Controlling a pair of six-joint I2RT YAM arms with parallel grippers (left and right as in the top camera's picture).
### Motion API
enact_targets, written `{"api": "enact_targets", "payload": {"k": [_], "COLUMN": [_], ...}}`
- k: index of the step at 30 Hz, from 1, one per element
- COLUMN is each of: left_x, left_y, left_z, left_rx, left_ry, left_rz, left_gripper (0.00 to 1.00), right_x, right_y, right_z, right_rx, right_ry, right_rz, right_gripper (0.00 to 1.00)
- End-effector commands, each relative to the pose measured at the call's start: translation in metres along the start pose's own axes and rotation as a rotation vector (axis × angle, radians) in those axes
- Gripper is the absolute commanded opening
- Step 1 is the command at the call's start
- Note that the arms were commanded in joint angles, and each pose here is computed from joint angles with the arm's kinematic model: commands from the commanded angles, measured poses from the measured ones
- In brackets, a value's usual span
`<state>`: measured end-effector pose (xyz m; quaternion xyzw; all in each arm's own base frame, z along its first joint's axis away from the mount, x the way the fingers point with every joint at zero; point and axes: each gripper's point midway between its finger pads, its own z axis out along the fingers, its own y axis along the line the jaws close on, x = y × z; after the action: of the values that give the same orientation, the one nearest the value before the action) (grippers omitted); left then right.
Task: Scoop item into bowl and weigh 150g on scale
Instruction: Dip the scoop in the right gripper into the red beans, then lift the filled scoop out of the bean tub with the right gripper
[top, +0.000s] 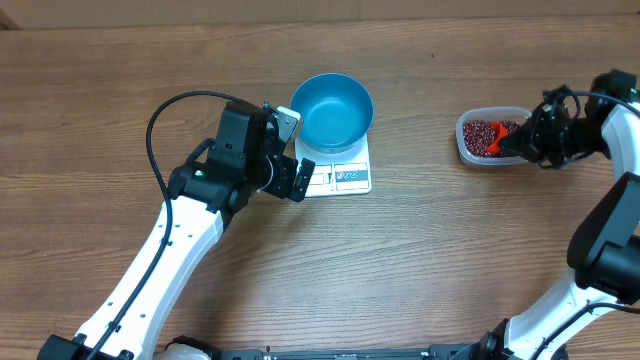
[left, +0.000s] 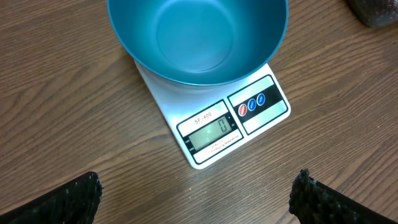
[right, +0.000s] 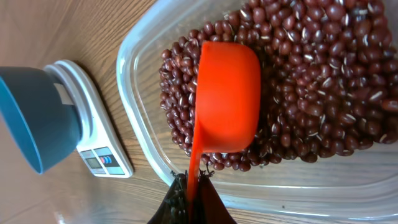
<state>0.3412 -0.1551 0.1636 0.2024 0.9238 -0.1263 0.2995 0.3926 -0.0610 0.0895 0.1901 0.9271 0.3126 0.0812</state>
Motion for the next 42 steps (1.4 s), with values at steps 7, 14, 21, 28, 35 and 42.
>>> {"api": "enact_targets", "payload": {"k": [7,14,21,28,35,42], "left_x": [0.000,0.000,0.000,0.000,0.000,0.000], "left_y": [-0.001,-0.001,-0.001,-0.001,-0.001,-0.001], "left_z": [0.000,0.000,0.000,0.000,0.000,0.000], "left_rx": [-0.006,-0.006,-0.006,-0.006,-0.006,-0.006], "left_ry": [0.000,0.000,0.000,0.000,0.000,0.000], "left_rz": [0.000,0.000,0.000,0.000,0.000,0.000], "left_gripper": [1.00,1.00,1.00,1.00,1.00,0.99], "right_x": [0.014,0.012,0.007,0.003,0.006,0.009], "right_y": [-0.009,-0.002,0.006,0.002,-0.006,-0.005], "right_z": [0.020,0.021,0.015,0.000,-0.009,-0.016], "right_rx": [-0.109,-0.162,-0.236,-0.307,-0.318,-0.363], "right_ry": [0.016,0.008,-0.012,-0.049,-0.058,-0.066], "right_rz": [0.073,0.090,0.090,0.095,0.097,0.077], "right_gripper": [0.04,0.04,0.04,0.04,0.04,0.04]}}
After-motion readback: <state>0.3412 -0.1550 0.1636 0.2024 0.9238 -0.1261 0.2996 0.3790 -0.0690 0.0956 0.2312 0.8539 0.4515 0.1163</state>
